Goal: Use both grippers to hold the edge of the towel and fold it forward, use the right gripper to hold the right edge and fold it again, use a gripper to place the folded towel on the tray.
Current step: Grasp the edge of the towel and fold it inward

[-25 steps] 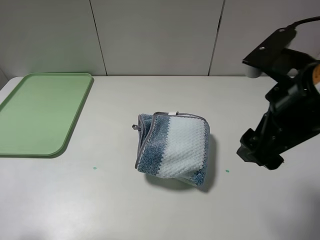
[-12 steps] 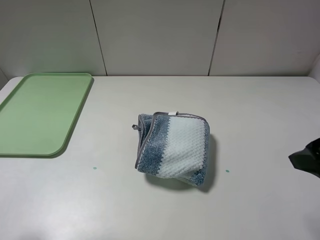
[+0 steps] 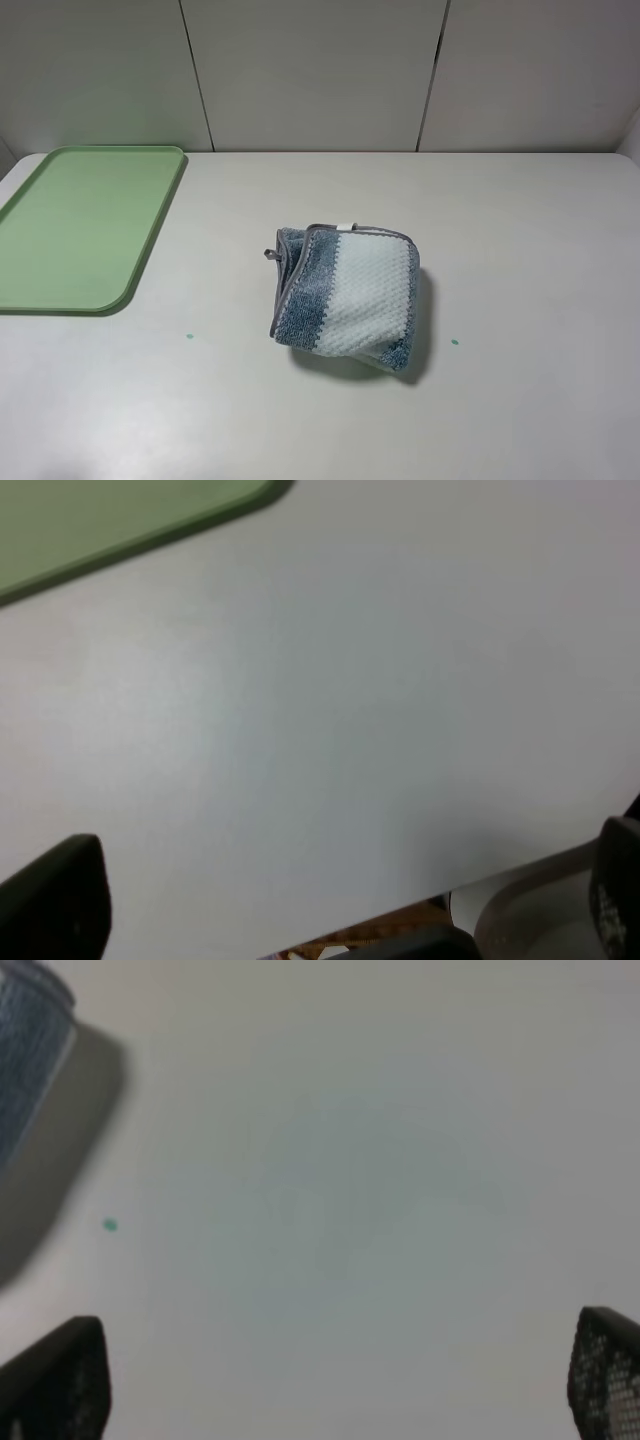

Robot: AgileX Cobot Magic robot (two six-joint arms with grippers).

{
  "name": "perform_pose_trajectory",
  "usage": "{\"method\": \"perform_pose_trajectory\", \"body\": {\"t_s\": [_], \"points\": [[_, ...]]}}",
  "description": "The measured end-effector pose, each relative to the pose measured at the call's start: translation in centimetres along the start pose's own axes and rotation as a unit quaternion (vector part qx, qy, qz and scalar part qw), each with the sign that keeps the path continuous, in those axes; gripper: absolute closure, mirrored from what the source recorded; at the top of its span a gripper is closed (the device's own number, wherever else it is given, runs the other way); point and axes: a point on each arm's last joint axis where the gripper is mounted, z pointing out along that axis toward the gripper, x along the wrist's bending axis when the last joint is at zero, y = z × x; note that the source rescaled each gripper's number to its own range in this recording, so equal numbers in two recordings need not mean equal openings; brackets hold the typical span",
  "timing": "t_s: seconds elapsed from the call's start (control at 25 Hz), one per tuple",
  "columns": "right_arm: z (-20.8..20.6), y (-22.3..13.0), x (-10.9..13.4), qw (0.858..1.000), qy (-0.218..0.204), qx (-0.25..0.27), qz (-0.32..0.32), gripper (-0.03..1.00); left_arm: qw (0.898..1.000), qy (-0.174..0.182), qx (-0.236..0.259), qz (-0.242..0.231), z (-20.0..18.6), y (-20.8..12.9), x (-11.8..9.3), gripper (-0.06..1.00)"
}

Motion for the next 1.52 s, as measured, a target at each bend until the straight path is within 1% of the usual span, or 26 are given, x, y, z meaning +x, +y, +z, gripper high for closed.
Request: {"method": "perform_pose_trajectory", "body": {"t_s": [0.2,0.44,0.72,1.52], "points": [[-1.6,-1.0,-0.4,0.998,-0.022,-0.056,0.027,-0.03,1.000,0.000,0.000,0.000,0.0,0.0,0.0,-0.01],[-3.3,-2.3,-0.5,0.991,-0.045,-0.121,0.046,-0.03,1.000,0.000,0.000,0.000,0.0,0.0,0.0,-0.01],[-4.8,-3.7,-0.3,0.980,-0.052,-0.183,0.052,-0.03,1.000,0.000,0.000,0.000,0.0,0.0,0.0,-0.01],[-4.8,-3.8,-0.3,0.980,-0.051,-0.185,0.043,-0.03,1.000,0.000,0.001,0.000,0.0,0.0,0.0,-0.01]]}}
